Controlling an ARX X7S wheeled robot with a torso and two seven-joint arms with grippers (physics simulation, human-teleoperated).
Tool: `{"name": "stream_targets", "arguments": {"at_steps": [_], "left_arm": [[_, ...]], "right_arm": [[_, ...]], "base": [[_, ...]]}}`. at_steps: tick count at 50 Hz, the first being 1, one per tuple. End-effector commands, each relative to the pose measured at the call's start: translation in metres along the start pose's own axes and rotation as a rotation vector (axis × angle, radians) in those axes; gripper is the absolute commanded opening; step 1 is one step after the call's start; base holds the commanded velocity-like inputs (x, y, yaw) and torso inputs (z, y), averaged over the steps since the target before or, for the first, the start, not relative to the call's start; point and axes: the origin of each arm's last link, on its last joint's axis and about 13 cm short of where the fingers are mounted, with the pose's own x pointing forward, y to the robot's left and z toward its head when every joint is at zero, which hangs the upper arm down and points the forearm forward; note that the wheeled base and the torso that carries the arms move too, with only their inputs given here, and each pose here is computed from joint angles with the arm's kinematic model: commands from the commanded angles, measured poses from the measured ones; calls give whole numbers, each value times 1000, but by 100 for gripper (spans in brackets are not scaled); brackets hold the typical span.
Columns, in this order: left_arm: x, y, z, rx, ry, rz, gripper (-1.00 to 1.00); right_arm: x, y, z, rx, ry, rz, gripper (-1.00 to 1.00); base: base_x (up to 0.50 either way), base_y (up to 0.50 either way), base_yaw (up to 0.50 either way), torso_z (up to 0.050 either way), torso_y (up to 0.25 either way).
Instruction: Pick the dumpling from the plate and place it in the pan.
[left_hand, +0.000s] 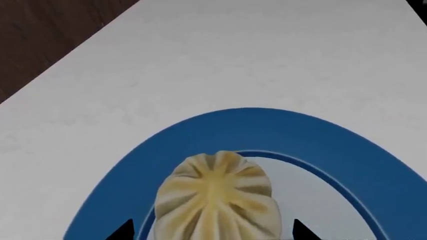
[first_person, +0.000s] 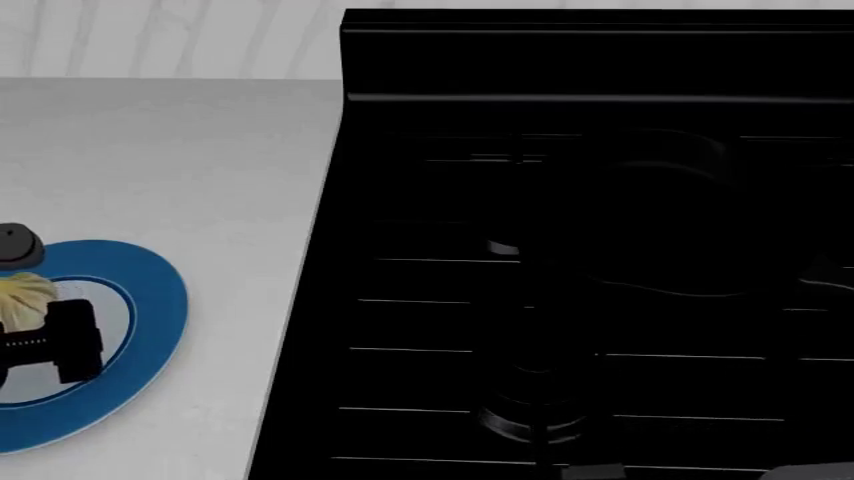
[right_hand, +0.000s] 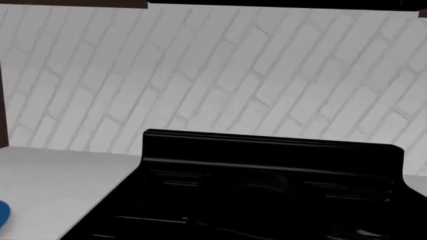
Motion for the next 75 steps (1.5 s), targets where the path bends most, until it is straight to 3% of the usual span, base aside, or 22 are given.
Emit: {"name": "stream_targets", "arguments": {"at_steps": [1, 14, 17, 23, 30, 40, 75], "left_arm": [[0, -1, -1, 16, -6, -1, -100], [-2, 0, 1, 23, -17, 0, -100], [-23, -1, 21, 14, -102, -33, -100], [-98, -7, 77, 55, -354, -152, -100], [-131, -22, 95, 121, -450, -254, -100], [-128, -34, 99, 146, -466, -349, -100], [-117, -33, 87, 138, -408, -349, -100]], "right_arm": [[-1, 0, 0, 2, 2, 1, 100], [0, 1, 0, 6, 1, -1, 100], [0, 1, 0, 4, 0, -1, 100], [2, 3, -1, 10, -6, 6, 100], [13, 4, -2, 36, -28, 12, 100], [28, 9, -8, 70, -34, -1, 100], [26, 8, -5, 85, -42, -19, 100]], "base": [[0, 0, 0, 0, 0], [0, 0, 0, 0, 0], [0, 0, 0, 0, 0], [0, 0, 0, 0, 0], [0, 0, 0, 0, 1], [0, -39, 0, 0, 0], [0, -500, 0, 0, 0]]}}
